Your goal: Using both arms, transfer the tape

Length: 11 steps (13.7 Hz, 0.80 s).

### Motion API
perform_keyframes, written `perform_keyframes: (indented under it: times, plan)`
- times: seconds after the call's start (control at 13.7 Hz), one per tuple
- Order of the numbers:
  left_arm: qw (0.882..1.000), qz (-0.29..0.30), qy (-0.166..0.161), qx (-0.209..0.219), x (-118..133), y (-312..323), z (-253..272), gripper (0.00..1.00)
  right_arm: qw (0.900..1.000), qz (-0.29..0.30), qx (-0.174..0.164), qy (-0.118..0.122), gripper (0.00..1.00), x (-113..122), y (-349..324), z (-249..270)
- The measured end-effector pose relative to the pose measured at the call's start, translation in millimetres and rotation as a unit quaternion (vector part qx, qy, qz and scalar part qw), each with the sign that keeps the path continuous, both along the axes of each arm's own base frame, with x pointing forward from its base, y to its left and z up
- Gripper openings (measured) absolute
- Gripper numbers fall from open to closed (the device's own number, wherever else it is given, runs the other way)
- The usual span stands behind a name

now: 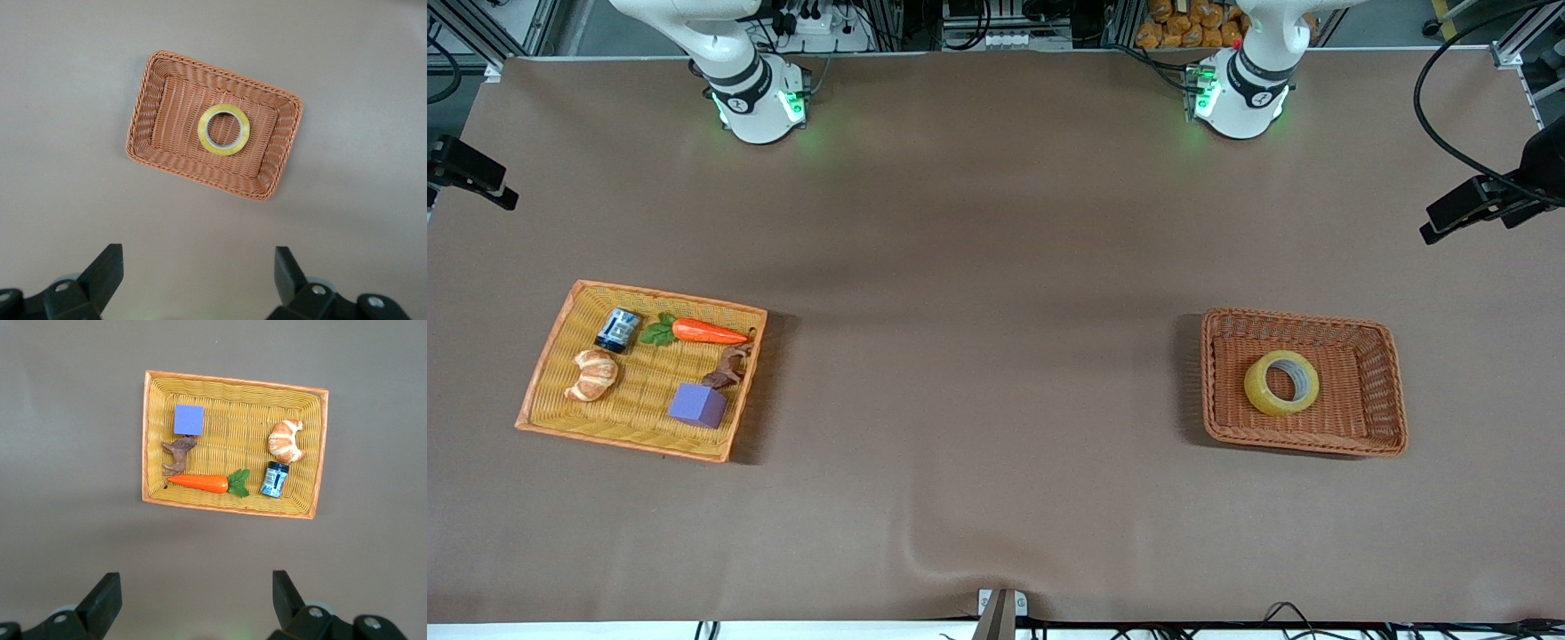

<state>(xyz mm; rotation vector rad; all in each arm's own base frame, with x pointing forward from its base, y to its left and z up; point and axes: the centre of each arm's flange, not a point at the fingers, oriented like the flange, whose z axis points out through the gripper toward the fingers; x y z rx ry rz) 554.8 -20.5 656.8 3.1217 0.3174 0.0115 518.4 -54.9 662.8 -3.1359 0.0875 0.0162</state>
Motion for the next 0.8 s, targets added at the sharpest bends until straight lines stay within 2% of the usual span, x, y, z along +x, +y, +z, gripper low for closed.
perform_keyframes:
  times: [0.29, 0.8]
  plan:
    - [1.0, -0.019, 0.004, 0.002, -0.1, -22.0, -7.5, 1.0, 1.0, 0.0, 0.0, 0.0, 1.0, 0.0, 0.1, 0.0]
    - [1.0, -0.012, 0.004, 0.002, -4.0, -11.8, -22.7, 1.0, 1.0, -0.005, -0.002, 0.001, 1.0, 1.3, -0.5, -1.6]
